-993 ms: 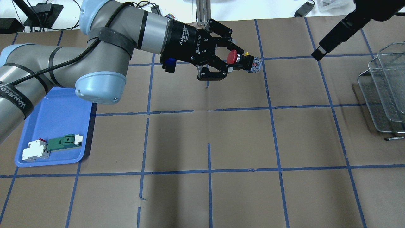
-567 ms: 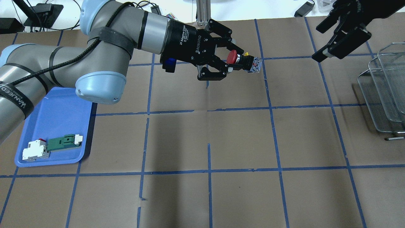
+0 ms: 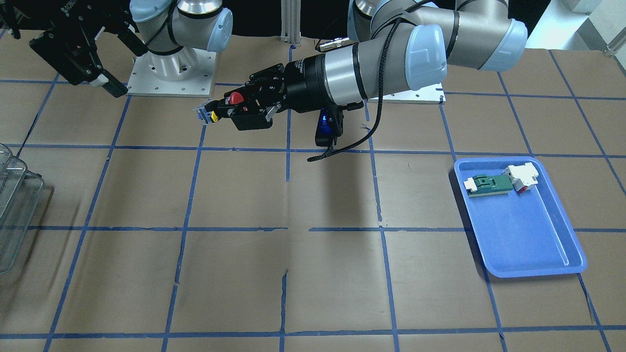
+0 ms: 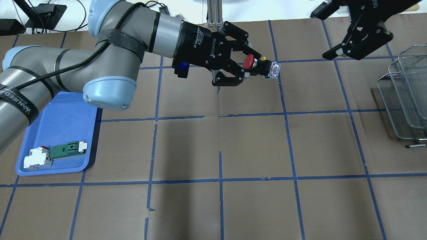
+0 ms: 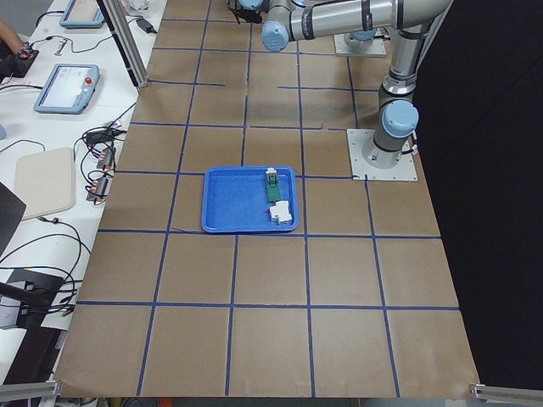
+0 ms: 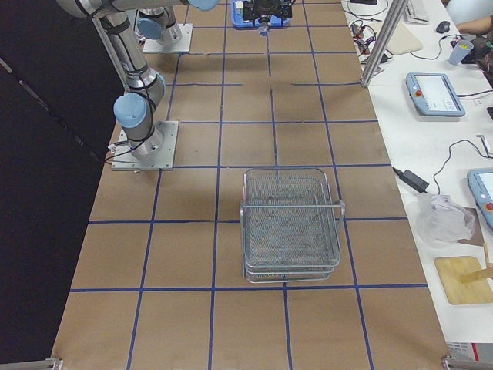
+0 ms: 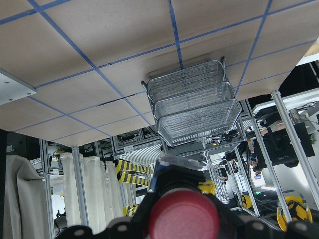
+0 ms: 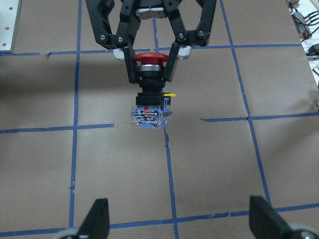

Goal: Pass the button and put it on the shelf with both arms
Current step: 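Hold the button up with the left gripper while the right gripper approaches it, then close the right gripper around the button's body below the left gripper, then open and withdraw the left gripper while the right gripper carries the button away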

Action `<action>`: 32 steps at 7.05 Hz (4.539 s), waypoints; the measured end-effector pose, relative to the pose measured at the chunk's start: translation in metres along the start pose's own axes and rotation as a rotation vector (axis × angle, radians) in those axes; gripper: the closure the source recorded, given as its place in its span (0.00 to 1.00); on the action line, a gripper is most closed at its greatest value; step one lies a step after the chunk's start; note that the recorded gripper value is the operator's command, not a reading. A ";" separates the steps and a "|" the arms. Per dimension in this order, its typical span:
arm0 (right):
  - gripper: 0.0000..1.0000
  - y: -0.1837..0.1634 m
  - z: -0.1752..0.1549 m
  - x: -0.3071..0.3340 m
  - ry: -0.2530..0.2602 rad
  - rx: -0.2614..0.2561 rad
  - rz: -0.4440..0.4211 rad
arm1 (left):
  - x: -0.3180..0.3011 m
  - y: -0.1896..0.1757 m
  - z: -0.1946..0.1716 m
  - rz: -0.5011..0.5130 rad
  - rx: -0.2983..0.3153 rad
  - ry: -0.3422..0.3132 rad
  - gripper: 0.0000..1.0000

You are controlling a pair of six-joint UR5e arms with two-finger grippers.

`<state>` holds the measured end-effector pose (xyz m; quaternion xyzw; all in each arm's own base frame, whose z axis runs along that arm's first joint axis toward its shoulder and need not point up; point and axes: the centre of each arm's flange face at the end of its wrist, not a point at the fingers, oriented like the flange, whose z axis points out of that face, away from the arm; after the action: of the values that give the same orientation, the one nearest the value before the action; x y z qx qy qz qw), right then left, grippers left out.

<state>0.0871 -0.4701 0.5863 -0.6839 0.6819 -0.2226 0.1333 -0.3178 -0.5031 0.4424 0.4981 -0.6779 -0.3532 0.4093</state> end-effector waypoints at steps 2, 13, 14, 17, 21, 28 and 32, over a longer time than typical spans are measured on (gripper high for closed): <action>0.00 -0.008 0.028 -0.024 0.019 -0.001 -0.029 | 0.012 0.014 0.001 -0.034 0.003 0.003 0.87; 0.00 -0.028 0.072 -0.043 0.142 0.010 0.074 | 0.005 0.038 -0.006 -0.028 0.009 0.012 0.86; 0.00 -0.029 0.072 -0.044 0.140 0.016 0.121 | 0.002 0.040 -0.007 -0.027 0.009 0.012 0.85; 0.00 -0.032 0.072 -0.047 0.137 0.031 0.215 | -0.004 0.044 -0.009 -0.022 0.009 0.015 0.83; 0.10 -0.038 0.068 -0.053 0.145 0.036 0.214 | -0.015 0.064 -0.017 0.010 0.005 0.027 0.79; 1.00 -0.046 0.057 -0.065 0.164 0.035 0.194 | -0.027 0.076 -0.022 0.026 0.002 0.032 0.00; 1.00 -0.043 0.058 -0.063 0.164 0.028 0.203 | -0.019 0.076 -0.030 0.046 0.008 0.052 0.00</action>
<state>0.1547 -0.4132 0.5496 -0.5889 0.7531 -0.2726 0.1087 -0.3171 -0.4675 0.5187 0.4931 -0.6797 -0.3281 0.4327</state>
